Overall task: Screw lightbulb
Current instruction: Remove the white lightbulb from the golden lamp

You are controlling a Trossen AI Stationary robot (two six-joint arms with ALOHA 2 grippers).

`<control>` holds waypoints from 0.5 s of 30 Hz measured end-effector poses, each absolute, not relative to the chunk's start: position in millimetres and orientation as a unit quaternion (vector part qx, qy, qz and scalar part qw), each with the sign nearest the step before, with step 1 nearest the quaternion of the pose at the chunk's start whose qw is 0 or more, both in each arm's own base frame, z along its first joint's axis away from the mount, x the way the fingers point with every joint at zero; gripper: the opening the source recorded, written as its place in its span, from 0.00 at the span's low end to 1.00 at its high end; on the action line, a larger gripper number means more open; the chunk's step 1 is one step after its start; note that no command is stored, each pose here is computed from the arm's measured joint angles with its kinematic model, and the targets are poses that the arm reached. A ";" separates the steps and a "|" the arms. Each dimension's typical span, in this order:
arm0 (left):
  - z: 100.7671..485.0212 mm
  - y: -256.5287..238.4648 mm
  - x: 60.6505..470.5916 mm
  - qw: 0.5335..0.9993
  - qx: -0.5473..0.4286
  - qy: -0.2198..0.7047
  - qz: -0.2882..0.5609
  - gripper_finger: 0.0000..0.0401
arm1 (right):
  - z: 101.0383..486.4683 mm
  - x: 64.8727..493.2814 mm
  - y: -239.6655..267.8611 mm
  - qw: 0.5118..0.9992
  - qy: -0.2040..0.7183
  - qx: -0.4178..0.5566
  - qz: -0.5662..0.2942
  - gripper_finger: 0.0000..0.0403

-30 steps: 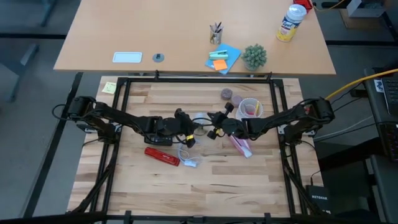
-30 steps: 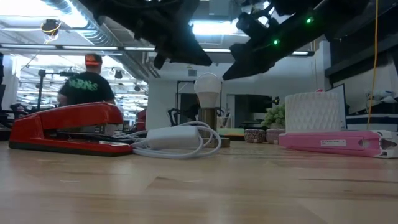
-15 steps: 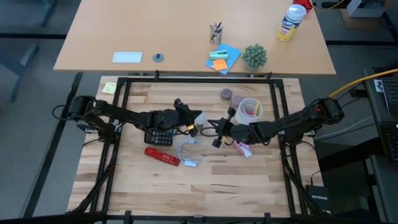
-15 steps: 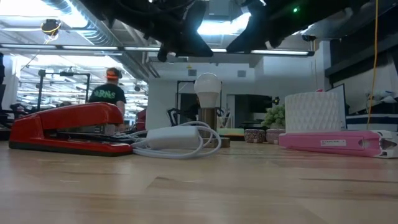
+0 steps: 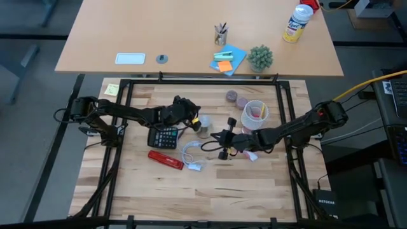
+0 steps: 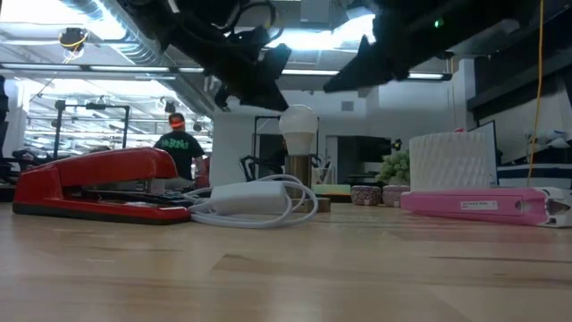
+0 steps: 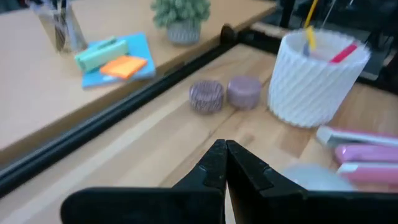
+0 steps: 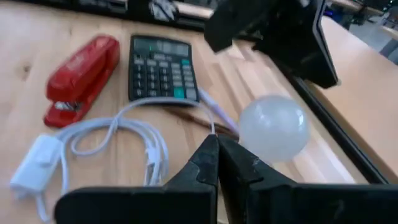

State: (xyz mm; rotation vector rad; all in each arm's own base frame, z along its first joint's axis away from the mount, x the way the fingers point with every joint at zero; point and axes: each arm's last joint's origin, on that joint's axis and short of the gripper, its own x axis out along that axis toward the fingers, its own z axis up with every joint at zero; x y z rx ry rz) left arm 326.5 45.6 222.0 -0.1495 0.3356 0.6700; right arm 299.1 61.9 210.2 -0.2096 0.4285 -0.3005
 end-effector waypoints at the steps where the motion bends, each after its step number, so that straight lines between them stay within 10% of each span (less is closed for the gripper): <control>1: 220.5 45.5 325.8 0.926 -0.073 0.171 0.328 0.00 | 206.3 300.6 62.2 0.959 0.217 -0.106 -0.149 0.02; 15: 211.1 44.4 320.7 0.912 -0.096 0.213 0.338 0.00 | 170.5 317.7 39.4 0.943 0.259 -0.092 -0.189 0.02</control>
